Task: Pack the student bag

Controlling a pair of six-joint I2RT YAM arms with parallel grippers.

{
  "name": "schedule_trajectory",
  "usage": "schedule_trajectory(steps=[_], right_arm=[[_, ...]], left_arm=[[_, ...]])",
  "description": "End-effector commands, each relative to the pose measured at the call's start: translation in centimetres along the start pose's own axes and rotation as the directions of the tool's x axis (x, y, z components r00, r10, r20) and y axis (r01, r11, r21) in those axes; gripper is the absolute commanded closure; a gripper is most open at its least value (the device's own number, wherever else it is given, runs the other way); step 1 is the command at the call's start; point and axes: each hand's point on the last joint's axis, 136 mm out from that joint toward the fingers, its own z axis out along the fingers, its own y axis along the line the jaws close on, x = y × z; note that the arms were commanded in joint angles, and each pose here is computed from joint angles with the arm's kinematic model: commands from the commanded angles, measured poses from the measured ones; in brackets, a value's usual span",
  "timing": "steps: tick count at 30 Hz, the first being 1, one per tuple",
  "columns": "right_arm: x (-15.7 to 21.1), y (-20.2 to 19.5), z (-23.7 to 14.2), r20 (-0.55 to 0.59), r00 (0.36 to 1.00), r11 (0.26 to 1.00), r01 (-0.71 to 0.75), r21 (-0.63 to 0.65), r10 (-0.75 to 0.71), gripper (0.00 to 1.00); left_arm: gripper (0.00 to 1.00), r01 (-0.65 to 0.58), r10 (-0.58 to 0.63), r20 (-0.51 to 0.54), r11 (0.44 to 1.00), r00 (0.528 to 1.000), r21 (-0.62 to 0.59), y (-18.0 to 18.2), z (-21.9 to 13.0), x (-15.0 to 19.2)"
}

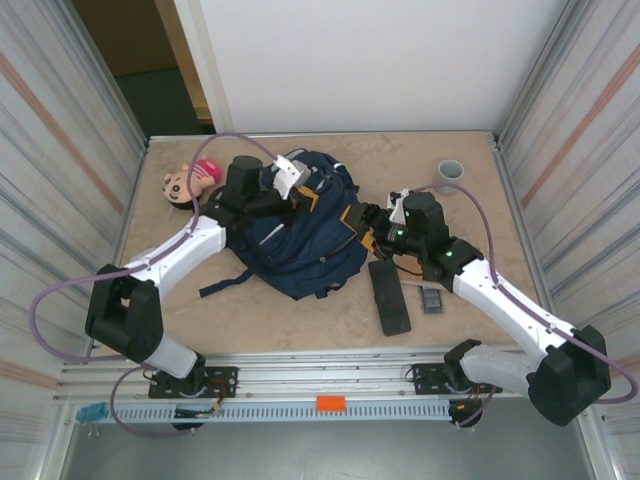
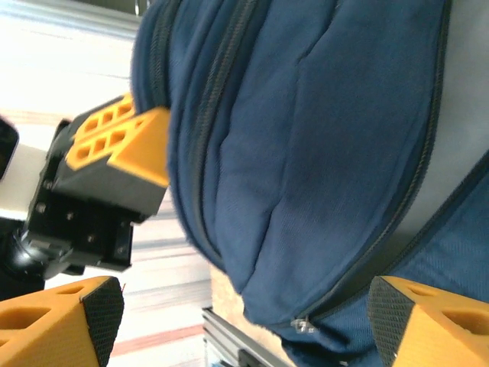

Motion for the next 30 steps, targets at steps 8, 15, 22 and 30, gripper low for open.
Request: schedule_trajectory(steps=[8, 15, 22, 30], right_arm=[[-0.9, 1.8, 5.1, -0.01, 0.996, 0.991, -0.087, -0.106, 0.086, 0.55], [-0.6, 3.4, 6.2, 0.164, 0.98, 0.982, -0.087, -0.167, 0.115, 1.0], [-0.7, 5.0, 6.6, 0.291, 0.949, 0.978, -0.067, -0.198, 0.124, 1.0], [-0.4, 5.7, 7.2, 0.305, 0.945, 0.979, -0.06, -0.197, 0.12, 1.0]], left_arm=[[1.0, -0.224, 0.172, 0.243, 0.952, 0.955, 0.209, -2.6, -4.1, -6.3], [0.76, -0.139, 0.138, 0.126, 0.99, 0.982, -0.001, 2.2, -3.4, -5.6], [0.57, 0.047, -0.046, 0.01, 0.938, 0.999, -0.343, 3.7, -7.0, -4.7], [0.51, 0.171, -0.254, -0.056, 0.782, 0.965, -0.6, -1.3, -13.9, 0.9]])
